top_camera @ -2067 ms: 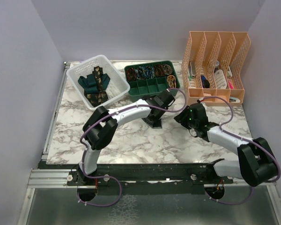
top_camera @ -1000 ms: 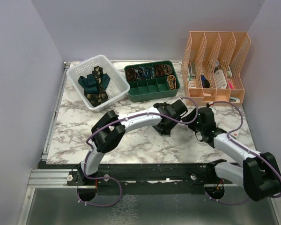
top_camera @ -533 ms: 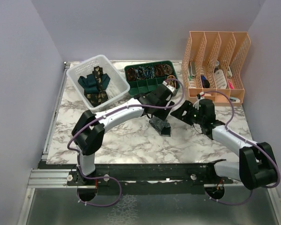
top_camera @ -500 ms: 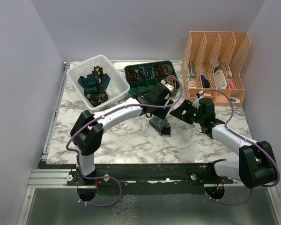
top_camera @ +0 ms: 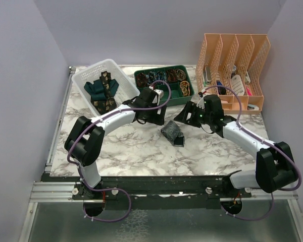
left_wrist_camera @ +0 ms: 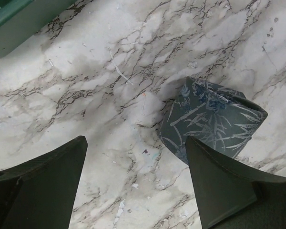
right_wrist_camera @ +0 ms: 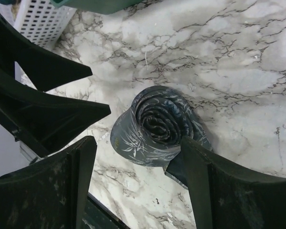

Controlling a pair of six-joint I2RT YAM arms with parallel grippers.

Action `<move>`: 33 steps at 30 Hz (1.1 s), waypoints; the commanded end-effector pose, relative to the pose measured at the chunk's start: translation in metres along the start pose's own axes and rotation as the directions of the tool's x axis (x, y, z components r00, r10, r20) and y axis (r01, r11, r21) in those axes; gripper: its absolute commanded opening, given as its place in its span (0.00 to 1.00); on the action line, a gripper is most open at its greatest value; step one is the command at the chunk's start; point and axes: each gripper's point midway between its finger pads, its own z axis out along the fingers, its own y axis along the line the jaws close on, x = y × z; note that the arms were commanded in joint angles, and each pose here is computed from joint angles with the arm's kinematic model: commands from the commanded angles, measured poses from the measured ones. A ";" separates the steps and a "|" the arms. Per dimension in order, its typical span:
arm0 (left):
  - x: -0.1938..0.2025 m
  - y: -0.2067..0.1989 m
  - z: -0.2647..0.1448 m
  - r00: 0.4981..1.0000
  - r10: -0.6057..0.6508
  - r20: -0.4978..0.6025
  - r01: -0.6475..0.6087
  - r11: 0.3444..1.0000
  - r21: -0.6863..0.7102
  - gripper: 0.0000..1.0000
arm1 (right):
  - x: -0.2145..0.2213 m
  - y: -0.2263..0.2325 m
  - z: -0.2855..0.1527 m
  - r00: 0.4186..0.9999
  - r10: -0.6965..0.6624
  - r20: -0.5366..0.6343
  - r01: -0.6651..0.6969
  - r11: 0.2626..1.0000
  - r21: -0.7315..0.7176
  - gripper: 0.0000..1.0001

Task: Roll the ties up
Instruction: Roll the tie at the center of the board, then pick up the tie at the center of the board.

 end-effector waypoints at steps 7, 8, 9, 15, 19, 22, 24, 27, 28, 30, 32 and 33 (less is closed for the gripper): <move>-0.017 -0.023 0.011 1.000 0.003 0.024 -0.007 0.984 0.179 0.85 | 0.022 -0.012 0.019 0.993 -0.026 -0.111 0.046 0.982 0.184 0.82; -0.017 -0.023 0.012 1.000 0.009 0.020 -0.013 0.983 0.183 0.85 | 0.023 -0.012 0.021 0.993 -0.025 -0.117 0.047 0.981 0.187 0.82; -0.016 -0.024 0.013 1.000 0.016 0.017 -0.019 0.982 0.188 0.84 | 0.025 -0.013 0.023 0.993 -0.020 -0.119 0.042 0.982 0.186 0.82; -0.011 -0.025 0.017 1.000 0.025 -0.002 -0.024 0.978 0.206 0.80 | 0.036 -0.024 0.028 0.988 -0.004 -0.153 0.037 0.976 0.214 0.79; -0.011 -0.028 0.015 1.000 0.030 0.002 -0.030 0.975 0.218 0.80 | 0.043 -0.027 0.023 0.989 -0.013 -0.144 0.042 0.979 0.198 0.74; -0.013 -0.031 0.012 0.999 0.036 0.007 -0.037 0.971 0.238 0.80 | 0.044 -0.026 0.018 0.993 -0.013 -0.121 0.036 0.982 0.188 0.73; -0.013 -0.034 0.011 0.999 0.044 0.007 -0.044 0.967 0.252 0.80 | 0.047 -0.028 0.016 0.993 -0.014 -0.114 0.035 0.983 0.180 0.71; -0.011 -0.039 0.011 0.999 0.054 0.001 -0.052 0.959 0.279 0.80 | 0.051 -0.029 0.015 0.994 -0.014 -0.110 0.033 0.985 0.170 0.68; -0.009 -0.041 0.011 0.998 0.060 -0.001 -0.057 0.956 0.288 0.80 | 0.052 -0.032 0.014 0.994 -0.019 -0.106 0.038 0.983 0.178 0.68; -0.005 -0.048 0.010 0.997 0.078 -0.008 -0.071 0.947 0.314 0.80 | 0.053 -0.036 0.011 0.995 -0.023 -0.094 0.040 0.981 0.188 0.68; 0.000 -0.053 0.010 0.995 0.097 -0.015 -0.087 0.940 0.329 0.80 | 0.056 -0.037 0.010 0.995 -0.027 -0.094 0.044 0.983 0.180 0.68; 0.003 -0.056 0.011 0.994 0.108 -0.018 -0.096 0.937 0.335 0.80 | 0.057 -0.035 0.009 0.995 -0.030 -0.095 0.046 0.985 0.169 0.68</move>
